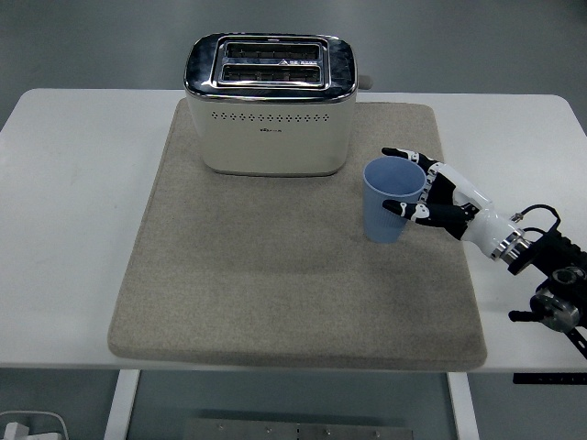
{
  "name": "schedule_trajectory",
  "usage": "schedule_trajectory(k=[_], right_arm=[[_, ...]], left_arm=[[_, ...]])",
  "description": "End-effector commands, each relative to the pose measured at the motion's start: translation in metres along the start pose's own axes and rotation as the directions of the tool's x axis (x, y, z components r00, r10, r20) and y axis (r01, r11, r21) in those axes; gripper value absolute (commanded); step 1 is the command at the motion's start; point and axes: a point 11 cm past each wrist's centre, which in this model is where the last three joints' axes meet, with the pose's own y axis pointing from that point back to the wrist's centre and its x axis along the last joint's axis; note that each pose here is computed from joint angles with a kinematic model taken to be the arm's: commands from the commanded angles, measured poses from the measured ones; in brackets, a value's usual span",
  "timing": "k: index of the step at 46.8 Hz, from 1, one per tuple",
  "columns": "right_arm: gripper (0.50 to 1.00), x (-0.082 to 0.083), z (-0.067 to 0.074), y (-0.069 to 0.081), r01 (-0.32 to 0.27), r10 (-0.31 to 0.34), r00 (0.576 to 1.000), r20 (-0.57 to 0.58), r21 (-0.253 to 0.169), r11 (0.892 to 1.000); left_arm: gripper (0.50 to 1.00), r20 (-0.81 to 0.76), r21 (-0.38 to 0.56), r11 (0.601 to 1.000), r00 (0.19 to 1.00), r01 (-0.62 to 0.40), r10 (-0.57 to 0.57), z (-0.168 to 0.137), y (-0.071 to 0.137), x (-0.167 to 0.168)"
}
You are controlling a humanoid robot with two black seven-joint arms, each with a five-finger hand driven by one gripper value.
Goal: Put the water cup in front of the bread machine
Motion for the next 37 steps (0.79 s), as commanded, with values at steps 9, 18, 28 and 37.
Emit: schedule_trajectory(k=[9,18,28,37], right_arm=[[0.549,-0.018,-0.013,-0.022,0.036,-0.036,0.999,0.003,0.045,0.998],[0.552,-0.034,-0.023,-0.038,0.074,-0.074,0.997,0.005,0.074,0.995],[0.562,-0.060,-0.027,-0.056,0.114,-0.112,0.993,-0.026,0.101,0.988],[0.564,-0.087,-0.030,-0.070,0.161,-0.158,0.987,-0.038,0.114,0.980]], left_arm=[[1.000,0.000,0.000,1.000,1.000,0.000,0.000,0.000,0.000,0.000],[1.000,0.000,0.000,1.000,1.000,0.000,0.000,0.000,0.000,0.000],[1.000,0.000,0.000,1.000,1.000,0.000,0.000,0.000,0.000,0.000],[1.000,0.000,0.000,1.000,1.000,0.000,0.000,0.000,0.000,0.000]])
